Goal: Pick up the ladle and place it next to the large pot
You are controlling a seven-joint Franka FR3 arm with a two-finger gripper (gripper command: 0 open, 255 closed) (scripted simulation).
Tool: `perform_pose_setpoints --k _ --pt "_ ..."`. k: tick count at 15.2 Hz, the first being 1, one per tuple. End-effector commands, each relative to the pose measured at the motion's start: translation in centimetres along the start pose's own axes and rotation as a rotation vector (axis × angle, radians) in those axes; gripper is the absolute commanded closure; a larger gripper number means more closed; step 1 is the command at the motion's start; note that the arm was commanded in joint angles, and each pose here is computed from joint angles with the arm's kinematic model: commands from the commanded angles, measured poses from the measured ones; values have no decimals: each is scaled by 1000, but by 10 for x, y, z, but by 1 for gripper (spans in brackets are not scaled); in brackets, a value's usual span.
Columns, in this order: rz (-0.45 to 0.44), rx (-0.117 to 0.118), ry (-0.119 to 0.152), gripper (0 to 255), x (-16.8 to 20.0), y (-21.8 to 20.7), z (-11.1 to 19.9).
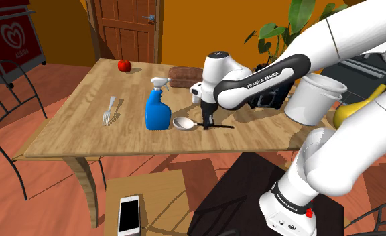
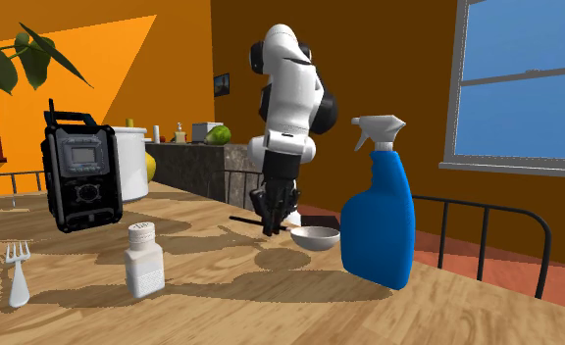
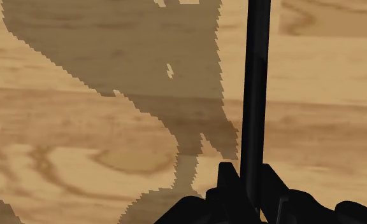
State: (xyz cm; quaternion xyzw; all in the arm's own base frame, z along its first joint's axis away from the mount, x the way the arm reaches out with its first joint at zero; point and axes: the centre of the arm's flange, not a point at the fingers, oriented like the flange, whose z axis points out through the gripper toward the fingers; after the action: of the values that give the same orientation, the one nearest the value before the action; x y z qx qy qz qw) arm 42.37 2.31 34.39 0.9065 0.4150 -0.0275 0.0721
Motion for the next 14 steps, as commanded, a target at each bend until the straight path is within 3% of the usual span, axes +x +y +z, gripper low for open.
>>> perform_pose_setpoints --k 1,14 --pt "0 0 -1 255 -2 2 -10" --pt "0 0 -1 255 -9 9 -78"
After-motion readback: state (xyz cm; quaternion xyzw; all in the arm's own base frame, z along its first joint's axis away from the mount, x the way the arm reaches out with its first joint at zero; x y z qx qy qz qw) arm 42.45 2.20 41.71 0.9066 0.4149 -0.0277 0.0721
